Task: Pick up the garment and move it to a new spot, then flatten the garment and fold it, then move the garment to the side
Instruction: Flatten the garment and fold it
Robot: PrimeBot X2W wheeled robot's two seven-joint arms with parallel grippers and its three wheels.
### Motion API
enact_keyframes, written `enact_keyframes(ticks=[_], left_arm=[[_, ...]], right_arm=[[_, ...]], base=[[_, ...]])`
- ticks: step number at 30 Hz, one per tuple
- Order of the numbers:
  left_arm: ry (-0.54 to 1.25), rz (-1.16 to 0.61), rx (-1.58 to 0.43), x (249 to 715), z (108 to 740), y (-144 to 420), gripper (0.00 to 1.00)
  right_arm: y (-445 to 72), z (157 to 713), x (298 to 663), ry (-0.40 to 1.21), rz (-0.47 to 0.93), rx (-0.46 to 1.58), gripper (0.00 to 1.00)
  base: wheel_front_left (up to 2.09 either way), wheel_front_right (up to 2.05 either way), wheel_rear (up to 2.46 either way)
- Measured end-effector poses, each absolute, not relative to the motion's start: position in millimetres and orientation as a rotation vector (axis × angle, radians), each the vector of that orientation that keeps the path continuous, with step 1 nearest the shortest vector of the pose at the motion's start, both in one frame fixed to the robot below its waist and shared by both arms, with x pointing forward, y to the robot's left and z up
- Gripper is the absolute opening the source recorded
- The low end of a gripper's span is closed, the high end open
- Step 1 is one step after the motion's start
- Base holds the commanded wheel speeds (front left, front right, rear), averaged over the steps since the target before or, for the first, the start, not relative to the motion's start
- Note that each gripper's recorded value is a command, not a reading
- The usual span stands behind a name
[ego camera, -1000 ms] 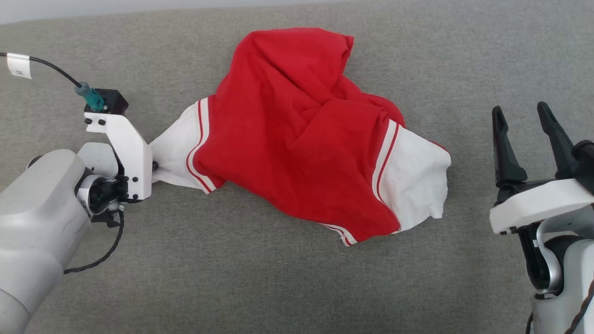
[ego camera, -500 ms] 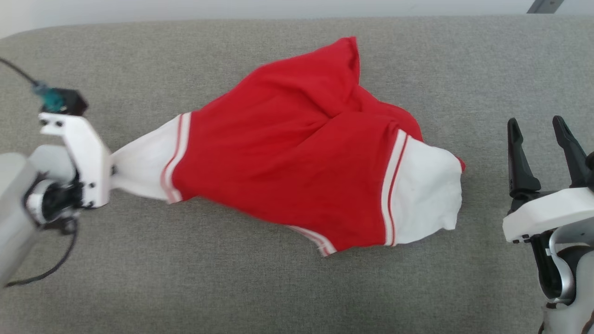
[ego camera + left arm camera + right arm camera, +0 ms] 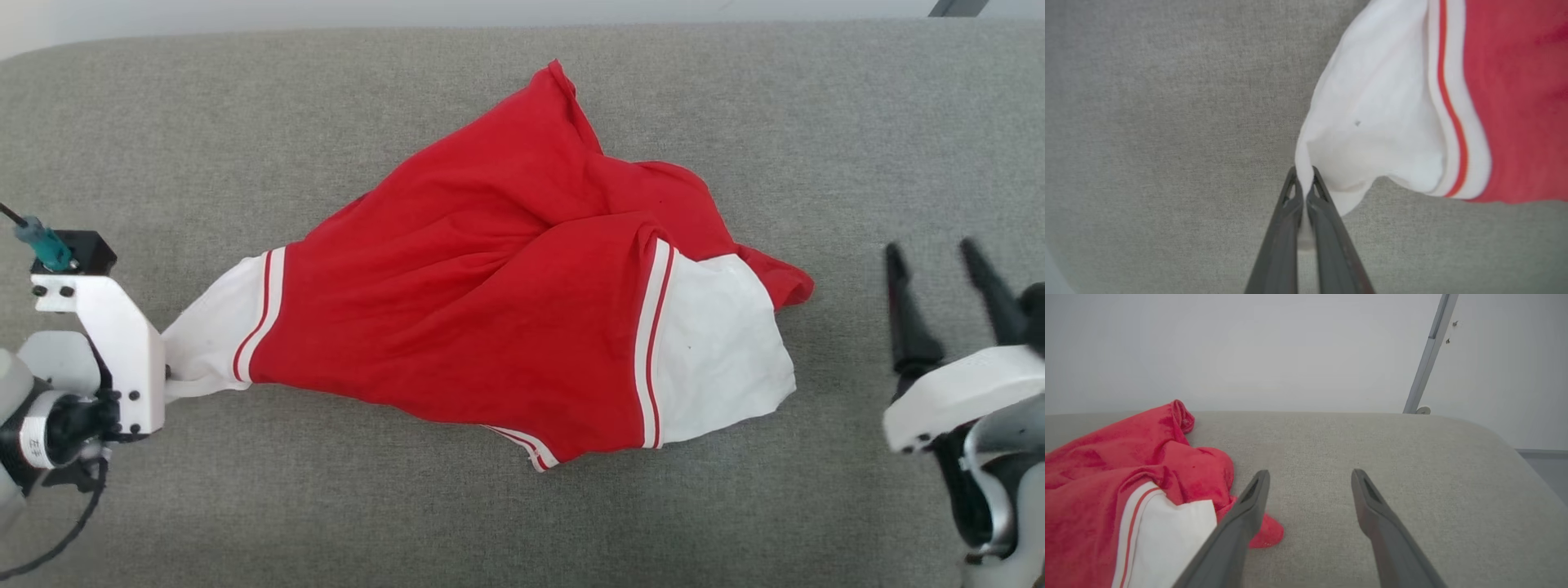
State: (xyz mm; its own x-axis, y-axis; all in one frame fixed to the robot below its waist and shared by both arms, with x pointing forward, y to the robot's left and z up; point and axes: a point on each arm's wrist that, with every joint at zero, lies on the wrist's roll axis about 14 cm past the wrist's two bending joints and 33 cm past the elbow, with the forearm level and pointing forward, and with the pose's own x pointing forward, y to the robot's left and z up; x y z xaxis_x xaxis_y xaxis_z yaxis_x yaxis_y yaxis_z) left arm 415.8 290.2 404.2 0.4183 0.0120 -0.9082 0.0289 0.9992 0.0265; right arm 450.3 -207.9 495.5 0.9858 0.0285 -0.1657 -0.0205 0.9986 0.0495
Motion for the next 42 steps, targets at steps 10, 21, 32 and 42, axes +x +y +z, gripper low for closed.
enact_keyframes(ticks=[10, 21, 32, 42], left_arm=[[1.124, -0.048, 0.006, 409, 400, 273, 0.0], [1.118, -0.066, -0.015, 402, 397, 264, 0.0], [1.105, -0.067, -0.031, 402, 392, 264, 0.0], [1.099, -0.073, -0.037, 404, 390, 264, 0.0]], right_arm=[[-157, 432, 414, 0.54, 0.239, 0.109, 1.0], [-144, 399, 408, 0.756, 0.329, 0.018, 1.0], [-134, 365, 402, 0.933, 0.387, -0.032, 1.0], [-129, 369, 404, 0.942, 0.418, -0.034, 0.0]], base=[[0.0, 0.0, 0.0], [0.0, 0.0, 0.0], [0.0, 0.0, 0.0], [0.0, 0.0, 0.0]])
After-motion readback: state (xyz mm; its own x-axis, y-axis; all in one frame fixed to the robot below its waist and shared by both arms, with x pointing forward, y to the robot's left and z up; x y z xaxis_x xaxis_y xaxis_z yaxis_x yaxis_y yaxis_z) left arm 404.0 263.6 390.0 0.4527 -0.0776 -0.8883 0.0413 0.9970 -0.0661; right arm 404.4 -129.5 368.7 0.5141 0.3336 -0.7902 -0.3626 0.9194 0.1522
